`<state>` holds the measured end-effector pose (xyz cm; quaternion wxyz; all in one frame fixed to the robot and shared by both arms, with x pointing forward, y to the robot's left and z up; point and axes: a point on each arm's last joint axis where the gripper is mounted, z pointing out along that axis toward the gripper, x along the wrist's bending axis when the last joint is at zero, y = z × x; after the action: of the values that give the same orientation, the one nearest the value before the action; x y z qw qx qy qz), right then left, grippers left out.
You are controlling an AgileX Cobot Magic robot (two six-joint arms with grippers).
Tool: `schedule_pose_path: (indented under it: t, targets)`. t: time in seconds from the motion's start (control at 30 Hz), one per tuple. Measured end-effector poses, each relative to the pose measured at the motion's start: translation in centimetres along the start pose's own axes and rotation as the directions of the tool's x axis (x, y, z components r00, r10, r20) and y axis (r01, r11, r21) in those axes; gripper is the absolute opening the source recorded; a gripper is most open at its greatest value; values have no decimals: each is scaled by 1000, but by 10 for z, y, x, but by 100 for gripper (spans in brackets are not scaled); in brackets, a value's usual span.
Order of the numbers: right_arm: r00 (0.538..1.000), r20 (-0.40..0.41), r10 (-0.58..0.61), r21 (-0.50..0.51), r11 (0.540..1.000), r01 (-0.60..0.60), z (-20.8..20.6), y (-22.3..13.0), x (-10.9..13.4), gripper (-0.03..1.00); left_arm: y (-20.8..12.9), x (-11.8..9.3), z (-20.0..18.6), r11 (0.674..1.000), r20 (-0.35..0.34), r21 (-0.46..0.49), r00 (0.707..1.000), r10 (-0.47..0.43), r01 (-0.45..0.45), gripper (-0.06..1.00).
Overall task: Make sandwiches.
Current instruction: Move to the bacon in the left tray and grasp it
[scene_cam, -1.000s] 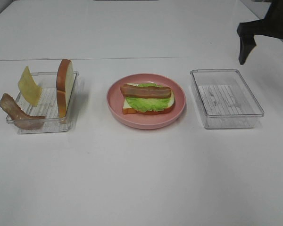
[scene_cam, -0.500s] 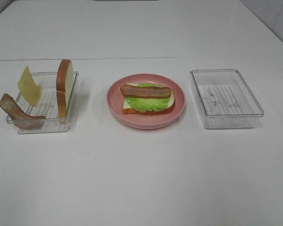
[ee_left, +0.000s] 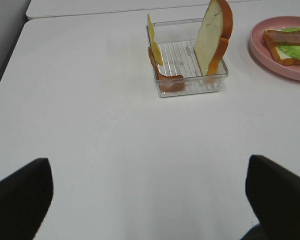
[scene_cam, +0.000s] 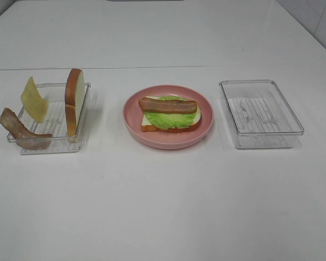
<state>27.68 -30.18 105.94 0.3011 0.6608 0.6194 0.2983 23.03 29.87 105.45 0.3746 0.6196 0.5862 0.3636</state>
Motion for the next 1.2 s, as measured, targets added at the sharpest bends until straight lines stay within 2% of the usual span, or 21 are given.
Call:
schedule_pose_path:
  t: [0.43,0.83,1.2]
  targets:
    - [1000,-7,-22,-133,991,21,-15,-42,-3,97,0,0,0,1000,0,0,1000,0,0,99]
    - [999,-9,-39,-133,990,38,-16,-44,-3,97,0,0,0,1000,0,0,1000,0,0,99]
    - [998,-49,-27,-131,991,21,-16,-44,0,97,0,0,0,1000,0,0,1000,0,0,99]
